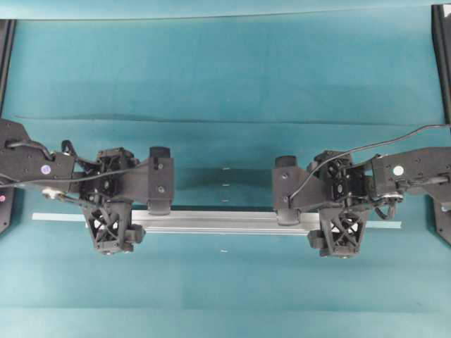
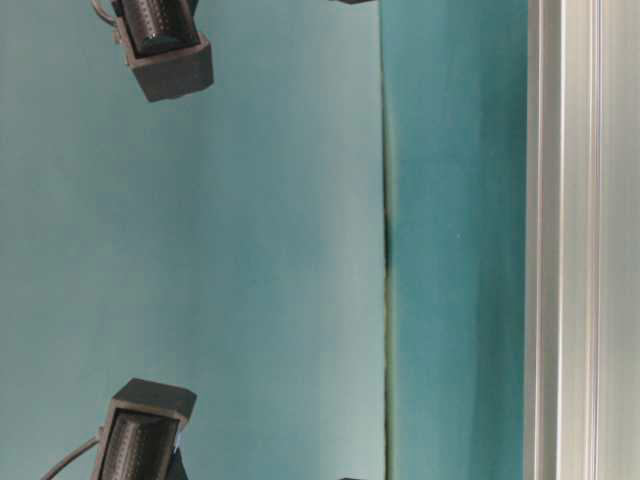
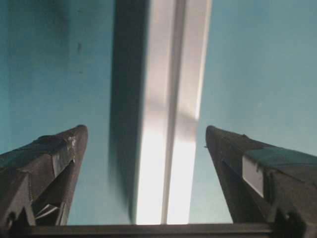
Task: Lift the metal rail with both hands and move it towards you.
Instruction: 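Close both grippers on the silver rail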
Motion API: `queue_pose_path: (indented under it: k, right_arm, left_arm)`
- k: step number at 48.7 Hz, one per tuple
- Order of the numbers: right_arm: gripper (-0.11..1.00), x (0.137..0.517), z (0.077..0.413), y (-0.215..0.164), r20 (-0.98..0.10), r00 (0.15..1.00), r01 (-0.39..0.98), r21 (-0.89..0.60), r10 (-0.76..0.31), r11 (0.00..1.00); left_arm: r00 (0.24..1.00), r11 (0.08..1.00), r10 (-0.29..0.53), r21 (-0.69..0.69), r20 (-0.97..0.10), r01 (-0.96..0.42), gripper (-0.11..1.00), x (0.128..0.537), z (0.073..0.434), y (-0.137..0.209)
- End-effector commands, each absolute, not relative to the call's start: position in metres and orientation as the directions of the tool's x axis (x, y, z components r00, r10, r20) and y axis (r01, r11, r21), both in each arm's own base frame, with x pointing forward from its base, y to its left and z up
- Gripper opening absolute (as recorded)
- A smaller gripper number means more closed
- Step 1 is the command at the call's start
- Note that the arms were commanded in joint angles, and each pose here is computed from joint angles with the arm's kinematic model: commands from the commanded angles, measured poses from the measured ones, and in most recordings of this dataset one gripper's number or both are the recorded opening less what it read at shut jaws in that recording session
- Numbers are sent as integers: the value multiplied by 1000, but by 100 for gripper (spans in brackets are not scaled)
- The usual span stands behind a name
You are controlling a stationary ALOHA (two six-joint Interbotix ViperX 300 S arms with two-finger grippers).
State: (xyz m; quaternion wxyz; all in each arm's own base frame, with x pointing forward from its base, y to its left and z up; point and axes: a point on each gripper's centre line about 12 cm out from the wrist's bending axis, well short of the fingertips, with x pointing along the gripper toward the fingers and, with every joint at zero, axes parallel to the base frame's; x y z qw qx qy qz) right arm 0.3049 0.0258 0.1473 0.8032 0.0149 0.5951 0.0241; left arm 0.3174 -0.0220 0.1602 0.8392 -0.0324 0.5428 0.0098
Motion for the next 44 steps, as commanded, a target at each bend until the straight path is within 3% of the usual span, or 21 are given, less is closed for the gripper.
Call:
queue_pose_path:
  k: [1,44]
  right_arm:
    - [100,307,144,27,-953,296,-19,55,58,998]
    - [100,307,100,29,-958,282,-19,50,53,999]
  left_arm:
    - [437,998,-22,-48,-899,-50,98,320,161,-23]
    - [434,997,-25,-52,-901,-50,97,322,114,-24]
